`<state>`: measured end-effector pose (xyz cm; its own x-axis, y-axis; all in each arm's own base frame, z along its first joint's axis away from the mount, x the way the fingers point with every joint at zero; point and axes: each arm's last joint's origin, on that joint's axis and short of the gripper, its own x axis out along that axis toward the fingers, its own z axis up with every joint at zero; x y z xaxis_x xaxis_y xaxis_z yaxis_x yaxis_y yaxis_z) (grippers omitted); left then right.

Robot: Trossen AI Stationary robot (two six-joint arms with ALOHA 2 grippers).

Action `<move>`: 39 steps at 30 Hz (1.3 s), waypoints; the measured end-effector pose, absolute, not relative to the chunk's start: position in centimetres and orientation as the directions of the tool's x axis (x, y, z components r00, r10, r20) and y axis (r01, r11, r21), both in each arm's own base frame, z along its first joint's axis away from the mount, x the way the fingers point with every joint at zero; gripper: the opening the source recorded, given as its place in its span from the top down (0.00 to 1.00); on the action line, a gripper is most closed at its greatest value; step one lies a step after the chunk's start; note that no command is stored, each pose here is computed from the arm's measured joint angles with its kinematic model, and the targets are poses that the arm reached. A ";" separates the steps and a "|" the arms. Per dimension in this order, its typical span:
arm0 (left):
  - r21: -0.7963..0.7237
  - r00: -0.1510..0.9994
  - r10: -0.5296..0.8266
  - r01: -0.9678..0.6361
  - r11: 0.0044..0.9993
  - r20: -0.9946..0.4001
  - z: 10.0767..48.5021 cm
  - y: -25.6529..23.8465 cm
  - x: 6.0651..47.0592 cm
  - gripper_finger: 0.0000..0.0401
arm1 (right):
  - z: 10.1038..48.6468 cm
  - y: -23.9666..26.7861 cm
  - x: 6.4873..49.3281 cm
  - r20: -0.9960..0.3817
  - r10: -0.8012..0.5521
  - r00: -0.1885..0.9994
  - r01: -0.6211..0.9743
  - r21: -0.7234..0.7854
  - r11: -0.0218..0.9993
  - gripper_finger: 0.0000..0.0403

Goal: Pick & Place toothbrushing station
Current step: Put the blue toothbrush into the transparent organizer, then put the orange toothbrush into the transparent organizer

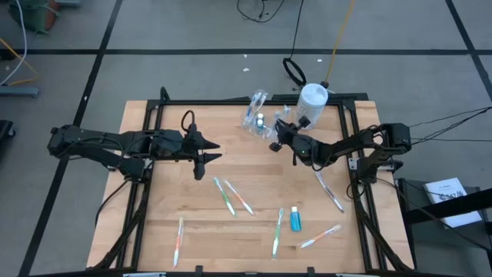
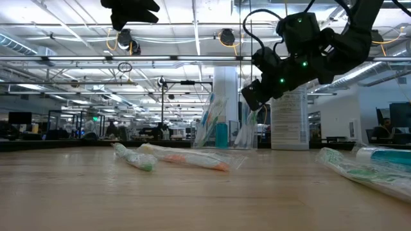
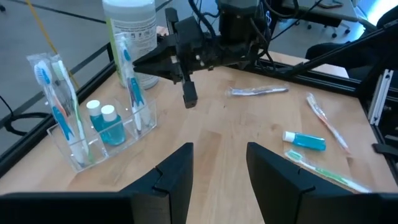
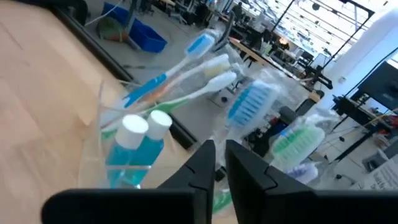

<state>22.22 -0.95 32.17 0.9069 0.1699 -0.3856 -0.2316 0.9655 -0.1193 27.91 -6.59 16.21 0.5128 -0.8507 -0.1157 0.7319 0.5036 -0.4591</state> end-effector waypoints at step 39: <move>-0.458 0.707 -0.278 -0.072 0.886 -0.650 26.6 -8.0 24.7 0.62 | 19.1 2.9 16.7 -0.609 -0.020 0.793 0.265 0.314 0.912 0.61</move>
<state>24.67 -7.97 26.64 0.7070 -0.2783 -0.6501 -0.0724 0.8860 -0.4580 16.74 2.93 19.08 0.7928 -0.0201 -0.6092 0.2647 0.9116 0.3144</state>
